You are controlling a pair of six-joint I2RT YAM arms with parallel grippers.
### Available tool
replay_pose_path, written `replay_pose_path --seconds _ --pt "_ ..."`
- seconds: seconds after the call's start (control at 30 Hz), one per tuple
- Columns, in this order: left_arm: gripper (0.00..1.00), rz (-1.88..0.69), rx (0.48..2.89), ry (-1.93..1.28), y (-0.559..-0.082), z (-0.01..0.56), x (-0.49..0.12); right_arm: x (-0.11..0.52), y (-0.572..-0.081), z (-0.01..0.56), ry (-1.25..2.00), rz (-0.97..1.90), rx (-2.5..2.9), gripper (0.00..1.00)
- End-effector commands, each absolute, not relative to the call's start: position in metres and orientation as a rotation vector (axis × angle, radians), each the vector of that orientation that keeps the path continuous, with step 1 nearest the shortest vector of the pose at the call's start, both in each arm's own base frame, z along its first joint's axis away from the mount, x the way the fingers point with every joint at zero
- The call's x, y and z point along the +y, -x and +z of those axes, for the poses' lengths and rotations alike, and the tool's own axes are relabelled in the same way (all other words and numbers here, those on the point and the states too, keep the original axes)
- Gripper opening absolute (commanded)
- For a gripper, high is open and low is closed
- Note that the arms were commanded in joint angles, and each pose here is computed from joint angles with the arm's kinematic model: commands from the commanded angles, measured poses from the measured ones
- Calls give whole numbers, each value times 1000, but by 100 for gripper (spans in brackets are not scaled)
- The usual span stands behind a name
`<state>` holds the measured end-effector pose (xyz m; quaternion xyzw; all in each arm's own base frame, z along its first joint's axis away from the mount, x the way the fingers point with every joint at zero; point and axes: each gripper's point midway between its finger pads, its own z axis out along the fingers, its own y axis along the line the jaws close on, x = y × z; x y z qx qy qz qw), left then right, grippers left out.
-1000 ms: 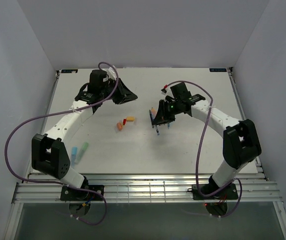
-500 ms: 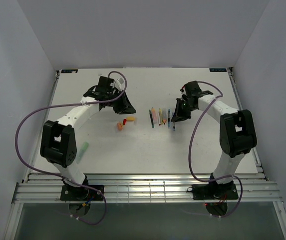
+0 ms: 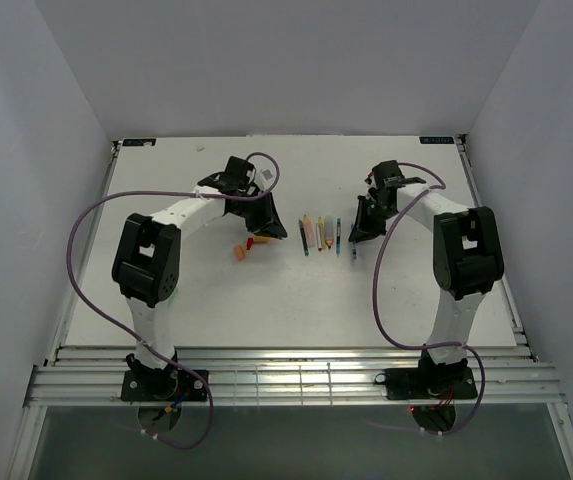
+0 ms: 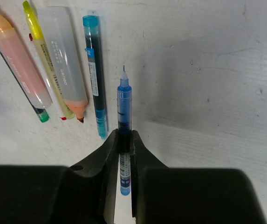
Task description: Open the pen caps
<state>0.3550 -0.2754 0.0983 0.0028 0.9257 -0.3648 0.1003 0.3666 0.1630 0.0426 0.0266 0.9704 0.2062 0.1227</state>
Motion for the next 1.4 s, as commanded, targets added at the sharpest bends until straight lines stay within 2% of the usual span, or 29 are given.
replay_pose_path --seconds 0.0,0.4,0.57,0.7,0.83,1.17,1.37 --pt "0 -1068 2716 -78 -362 104 -281 167 -384 50 -37 620 2787 8" --pt "0 -889 2822 -51 -367 65 -274 173 -385 47 -46 662 2802 14" --pt "0 -819 2868 -36 -368 50 -272 173 -381 43 -40 674 2812 22" --pt "1 -744 2883 -34 -369 45 -266 173 -379 46 -34 677 2805 34" --pt "2 -697 2900 -42 -367 40 -263 174 -377 54 -27 688 2790 39" --pt "13 -597 2927 -70 -364 34 -263 178 -355 87 -22 762 2731 41" --pt "28 -519 2948 -58 -364 28 -258 174 -340 98 2 753 2702 41"
